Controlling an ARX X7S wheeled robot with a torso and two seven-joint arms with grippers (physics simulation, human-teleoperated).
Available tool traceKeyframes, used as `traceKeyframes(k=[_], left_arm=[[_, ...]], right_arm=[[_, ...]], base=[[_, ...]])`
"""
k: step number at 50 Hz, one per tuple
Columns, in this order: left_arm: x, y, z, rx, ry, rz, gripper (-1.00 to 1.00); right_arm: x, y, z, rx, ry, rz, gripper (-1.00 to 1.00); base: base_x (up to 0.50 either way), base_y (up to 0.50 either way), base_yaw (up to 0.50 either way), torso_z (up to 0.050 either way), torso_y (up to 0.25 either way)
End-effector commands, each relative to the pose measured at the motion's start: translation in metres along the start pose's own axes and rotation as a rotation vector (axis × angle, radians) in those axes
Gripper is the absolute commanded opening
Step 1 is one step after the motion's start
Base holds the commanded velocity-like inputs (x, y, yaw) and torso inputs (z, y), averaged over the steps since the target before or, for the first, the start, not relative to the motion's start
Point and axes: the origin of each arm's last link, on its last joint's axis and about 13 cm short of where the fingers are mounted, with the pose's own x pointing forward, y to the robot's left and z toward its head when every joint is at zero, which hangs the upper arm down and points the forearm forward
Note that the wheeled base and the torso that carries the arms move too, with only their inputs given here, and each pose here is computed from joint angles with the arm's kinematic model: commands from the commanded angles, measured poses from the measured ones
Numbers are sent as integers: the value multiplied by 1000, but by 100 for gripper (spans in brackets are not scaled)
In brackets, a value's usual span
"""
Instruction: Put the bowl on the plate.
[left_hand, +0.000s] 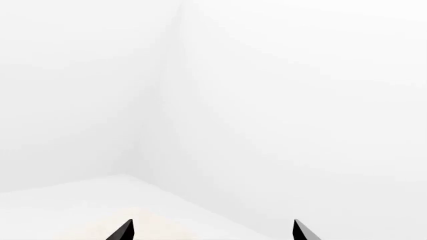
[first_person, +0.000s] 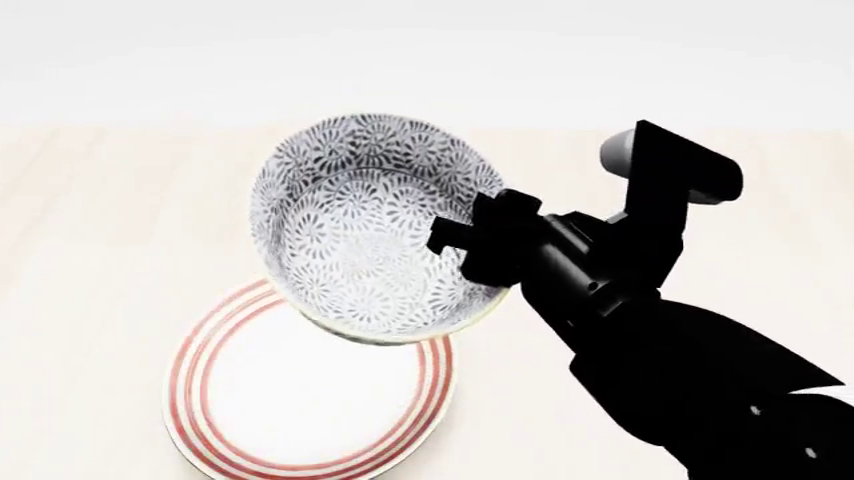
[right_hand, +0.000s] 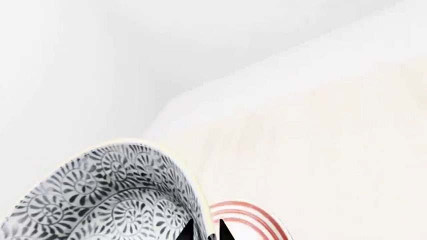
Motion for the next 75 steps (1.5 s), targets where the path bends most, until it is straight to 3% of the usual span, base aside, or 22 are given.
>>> traceKeyframes(k=[1,15,30,45,59,75], left_arm=[[1,1,0,-2,2,0,100],[-3,1,3,-14,3,-2,100],[-3,2,5,-25,5,10,100],[-7,4,11,-42,0,13,100],[-7,4,11,-46,5,19,100],[-8,7,14,-56,0,17,100]], right_arm=[[22,-6,-5,114,98,-24,-100],[42,-4,-14,36,182,-59,-100],[68,1,-27,26,210,16,-100],[91,-9,-47,12,271,-44,-100],[95,-10,-61,1,325,-25,-100],[96,-11,-71,40,299,-30,-100]], base=[[0,0,0,0,0],[0,0,0,0,0],[0,0,0,0,1],[0,0,0,0,0],[0,0,0,0,1],[0,0,0,0,0]])
